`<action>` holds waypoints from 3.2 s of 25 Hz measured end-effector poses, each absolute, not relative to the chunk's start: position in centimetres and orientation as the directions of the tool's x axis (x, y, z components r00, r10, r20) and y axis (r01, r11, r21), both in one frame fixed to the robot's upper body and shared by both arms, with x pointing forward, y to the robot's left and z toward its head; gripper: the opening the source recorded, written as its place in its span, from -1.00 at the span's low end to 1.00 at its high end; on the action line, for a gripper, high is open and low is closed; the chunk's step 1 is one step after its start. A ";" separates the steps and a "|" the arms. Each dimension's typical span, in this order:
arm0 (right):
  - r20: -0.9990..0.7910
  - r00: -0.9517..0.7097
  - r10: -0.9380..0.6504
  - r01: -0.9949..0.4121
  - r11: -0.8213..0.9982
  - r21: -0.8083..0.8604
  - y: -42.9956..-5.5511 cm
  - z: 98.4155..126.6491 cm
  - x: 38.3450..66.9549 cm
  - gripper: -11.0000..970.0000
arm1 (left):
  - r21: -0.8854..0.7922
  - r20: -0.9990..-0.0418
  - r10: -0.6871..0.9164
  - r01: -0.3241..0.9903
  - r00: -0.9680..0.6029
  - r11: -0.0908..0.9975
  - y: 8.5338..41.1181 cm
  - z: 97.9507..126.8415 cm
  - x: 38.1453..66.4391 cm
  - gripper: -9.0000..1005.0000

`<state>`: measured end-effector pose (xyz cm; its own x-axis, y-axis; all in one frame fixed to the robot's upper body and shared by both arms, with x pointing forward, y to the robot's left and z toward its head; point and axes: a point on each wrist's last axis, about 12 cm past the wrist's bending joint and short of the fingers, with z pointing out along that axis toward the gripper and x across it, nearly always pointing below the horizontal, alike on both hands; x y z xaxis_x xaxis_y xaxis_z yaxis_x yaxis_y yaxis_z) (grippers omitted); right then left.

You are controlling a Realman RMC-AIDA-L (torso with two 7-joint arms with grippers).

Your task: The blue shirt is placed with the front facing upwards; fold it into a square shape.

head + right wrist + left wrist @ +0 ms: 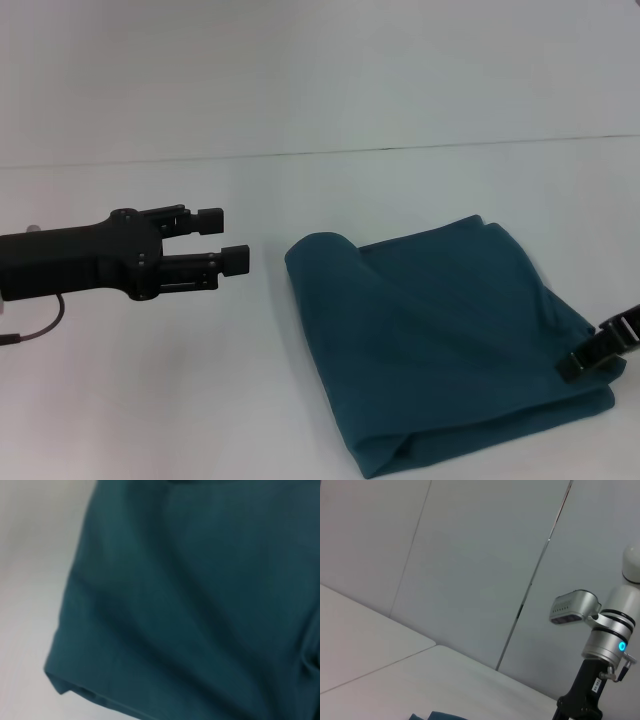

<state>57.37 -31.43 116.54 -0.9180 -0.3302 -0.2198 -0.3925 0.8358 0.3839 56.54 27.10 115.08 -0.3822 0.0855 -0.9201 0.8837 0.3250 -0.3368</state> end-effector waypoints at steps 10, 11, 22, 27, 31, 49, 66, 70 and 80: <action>-0.173 -0.935 -0.308 -0.351 0.868 0.351 -32.4 114.6 57.2 0.27 | -0.339 -0.920 0.083 0.885 -0.383 0.320 26.9 115.1 56.5 0.64; -0.170 -0.936 -0.307 -0.348 0.870 0.349 -32.4 114.4 57.2 0.27 | -0.339 -0.920 0.082 0.885 -0.383 0.320 26.9 115.1 56.5 0.64; -0.215 -0.928 -0.305 -0.365 0.862 0.351 -32.5 115.5 57.5 0.27 | -0.339 -0.921 0.079 0.885 -0.382 0.319 26.9 115.0 56.4 0.64; -0.333 -0.893 -0.302 -0.430 0.792 0.433 -31.8 118.5 57.7 0.26 | -0.334 -0.928 0.054 0.887 -0.369 0.320 27.0 115.4 56.6 0.64; -0.347 -0.872 -0.346 -0.482 0.730 0.484 -29.4 117.6 58.0 0.26 | -0.330 -0.931 0.041 0.885 -0.362 0.329 27.3 115.6 56.7 0.64; -0.370 -0.790 -0.490 -0.613 0.655 0.441 -22.0 113.2 59.5 -0.44 | -0.331 -0.934 0.004 0.870 -0.357 0.365 27.8 115.9 57.1 0.64; -0.291 -0.761 -0.580 -0.641 0.599 0.480 -18.8 110.6 58.5 -0.90 | -0.333 -0.933 0.003 0.869 -0.359 0.366 27.8 115.8 57.1 0.64; -0.286 -0.751 -0.596 -0.648 0.578 0.496 -18.2 110.6 58.1 -0.90 | -0.332 -0.934 0.002 0.868 -0.358 0.368 27.8 115.8 57.1 0.64; -0.367 -0.745 -0.557 -0.665 0.587 0.461 -19.3 112.6 59.2 -0.90 | -0.331 -0.935 -0.005 0.866 -0.355 0.375 28.0 115.8 57.1 0.64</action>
<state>59.15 -19.34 112.60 -0.7454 -0.5565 -0.3670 -0.6654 0.5869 0.4614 57.07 27.98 115.81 -0.3550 -0.0048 -0.9349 0.8662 0.3745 -0.3308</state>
